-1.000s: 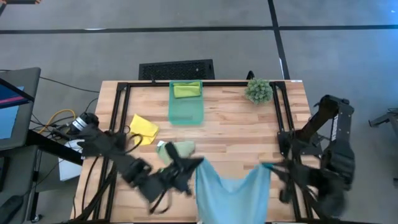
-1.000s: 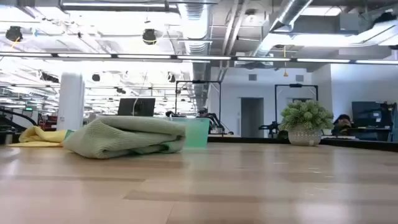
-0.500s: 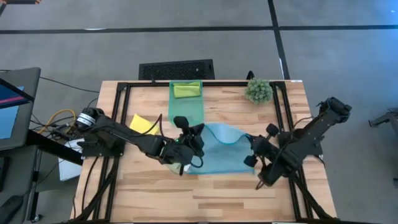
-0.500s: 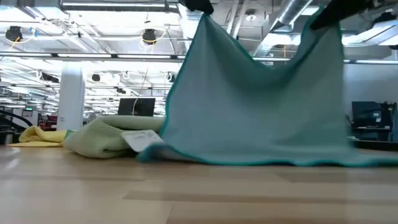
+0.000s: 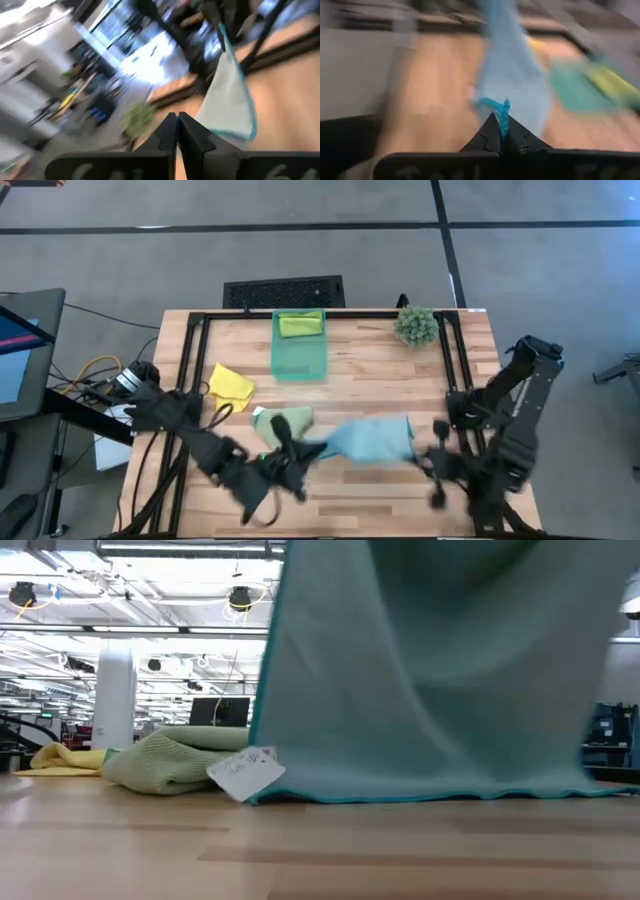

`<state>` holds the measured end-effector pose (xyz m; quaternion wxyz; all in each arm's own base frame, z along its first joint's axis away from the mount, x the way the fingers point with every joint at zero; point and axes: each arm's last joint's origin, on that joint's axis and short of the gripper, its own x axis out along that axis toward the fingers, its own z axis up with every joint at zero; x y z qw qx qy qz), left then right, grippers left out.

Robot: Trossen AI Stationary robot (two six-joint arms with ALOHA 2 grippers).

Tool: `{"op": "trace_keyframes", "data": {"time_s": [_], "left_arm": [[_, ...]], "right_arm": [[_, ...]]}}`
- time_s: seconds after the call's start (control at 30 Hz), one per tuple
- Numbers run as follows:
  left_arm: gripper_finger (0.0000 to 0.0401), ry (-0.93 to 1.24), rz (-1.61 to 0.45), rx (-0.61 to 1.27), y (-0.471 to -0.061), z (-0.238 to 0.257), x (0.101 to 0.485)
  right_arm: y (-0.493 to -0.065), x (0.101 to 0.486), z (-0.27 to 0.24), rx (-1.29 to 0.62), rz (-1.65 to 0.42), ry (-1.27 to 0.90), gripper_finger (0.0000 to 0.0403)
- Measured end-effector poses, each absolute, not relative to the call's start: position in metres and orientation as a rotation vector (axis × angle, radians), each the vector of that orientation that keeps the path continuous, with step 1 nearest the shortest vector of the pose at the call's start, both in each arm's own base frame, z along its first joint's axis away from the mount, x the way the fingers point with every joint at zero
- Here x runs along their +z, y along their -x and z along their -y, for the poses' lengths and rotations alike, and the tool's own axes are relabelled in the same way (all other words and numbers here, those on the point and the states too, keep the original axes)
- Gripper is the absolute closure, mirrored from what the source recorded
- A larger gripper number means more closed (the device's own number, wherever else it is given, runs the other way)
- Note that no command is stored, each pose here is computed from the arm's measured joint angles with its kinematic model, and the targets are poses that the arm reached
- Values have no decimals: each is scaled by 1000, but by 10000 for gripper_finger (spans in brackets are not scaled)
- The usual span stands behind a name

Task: Fold microfiber towels
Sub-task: Fold the blue microfiber cloth

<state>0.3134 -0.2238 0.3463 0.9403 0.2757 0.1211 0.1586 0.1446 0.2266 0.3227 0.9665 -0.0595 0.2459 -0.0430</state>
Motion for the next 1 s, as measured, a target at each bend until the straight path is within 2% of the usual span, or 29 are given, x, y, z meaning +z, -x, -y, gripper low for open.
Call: {"op": "trace_keyframes", "data": {"time_s": [0.1,0.17,0.27,0.37,0.53,0.67,0.8,1.0], "left_arm": [[401,-543,-170,234,-300,246,356],[401,-553,-127,205,-293,255,361],[401,-574,-110,207,-294,255,364],[401,-580,-159,302,-305,239,361],[401,-580,-321,451,-334,192,340],[401,-523,-432,524,-352,143,327],[401,-518,-553,546,-362,102,297],[401,-523,-624,460,-367,72,268]], "right_arm": [[-129,343,-257,133,-362,207,391],[-121,360,-268,169,-242,195,391],[-113,378,-266,29,-113,162,391],[-108,380,-252,-163,-75,191,391],[-108,356,-214,-201,-199,167,391],[-114,322,-178,-371,-400,79,391],[-118,284,-155,-561,-558,62,391],[-125,243,-138,-657,-629,119,391]]}}
